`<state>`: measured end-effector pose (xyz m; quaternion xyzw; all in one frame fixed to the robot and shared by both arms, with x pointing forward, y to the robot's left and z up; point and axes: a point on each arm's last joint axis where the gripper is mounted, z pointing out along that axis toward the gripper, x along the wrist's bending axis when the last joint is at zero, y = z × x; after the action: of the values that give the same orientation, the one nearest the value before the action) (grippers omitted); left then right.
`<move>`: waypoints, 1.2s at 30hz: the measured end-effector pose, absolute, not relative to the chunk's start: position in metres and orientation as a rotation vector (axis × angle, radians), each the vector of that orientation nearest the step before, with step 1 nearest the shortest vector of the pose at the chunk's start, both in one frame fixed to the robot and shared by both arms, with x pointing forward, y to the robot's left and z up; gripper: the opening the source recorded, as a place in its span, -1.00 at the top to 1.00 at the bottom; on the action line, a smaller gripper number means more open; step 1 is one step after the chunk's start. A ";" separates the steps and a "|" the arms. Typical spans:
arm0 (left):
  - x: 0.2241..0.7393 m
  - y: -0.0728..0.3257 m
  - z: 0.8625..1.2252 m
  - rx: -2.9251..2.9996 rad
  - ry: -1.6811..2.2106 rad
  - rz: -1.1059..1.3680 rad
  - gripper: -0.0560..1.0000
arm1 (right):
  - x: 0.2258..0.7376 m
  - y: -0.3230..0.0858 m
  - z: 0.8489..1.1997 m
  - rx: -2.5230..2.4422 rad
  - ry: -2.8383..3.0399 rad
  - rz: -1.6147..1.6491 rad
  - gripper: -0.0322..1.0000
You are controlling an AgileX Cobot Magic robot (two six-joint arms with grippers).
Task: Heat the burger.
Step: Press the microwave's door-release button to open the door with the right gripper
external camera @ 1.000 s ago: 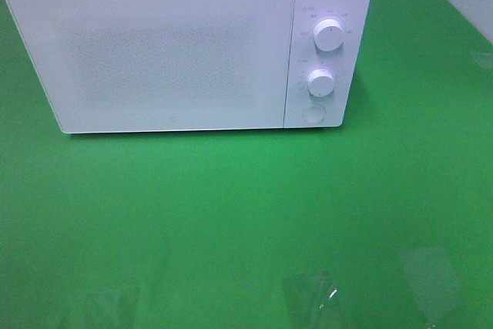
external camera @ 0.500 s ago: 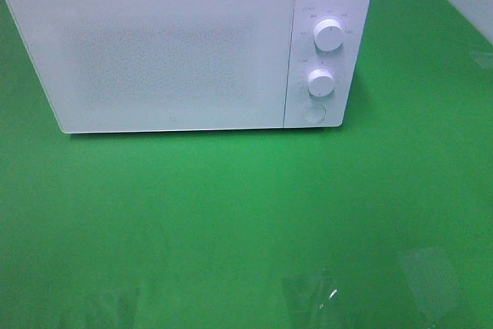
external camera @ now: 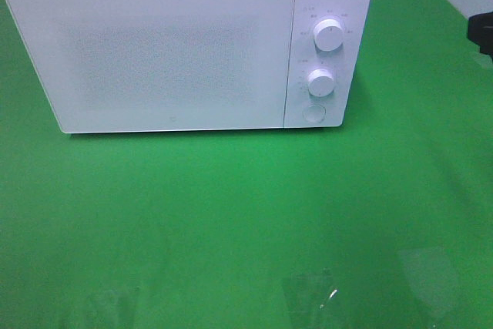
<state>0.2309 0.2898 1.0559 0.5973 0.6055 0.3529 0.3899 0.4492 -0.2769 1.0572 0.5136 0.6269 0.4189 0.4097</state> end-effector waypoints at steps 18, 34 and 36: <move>0.231 0.290 1.056 1.518 1.539 0.897 -0.96 | 0.481 -0.263 0.986 1.366 1.440 1.233 -0.48; 0.231 0.290 1.056 1.518 1.539 0.897 -0.96 | 0.463 -0.191 0.945 1.210 1.401 1.220 -0.48; 0.231 0.290 1.056 1.518 1.539 0.897 -0.96 | 0.462 -0.188 0.942 1.218 1.401 1.212 -0.48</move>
<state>0.2309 0.2898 1.0559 0.5973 0.6055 0.3529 0.3899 0.4622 -0.1881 0.9420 0.4917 0.5654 0.4895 0.4460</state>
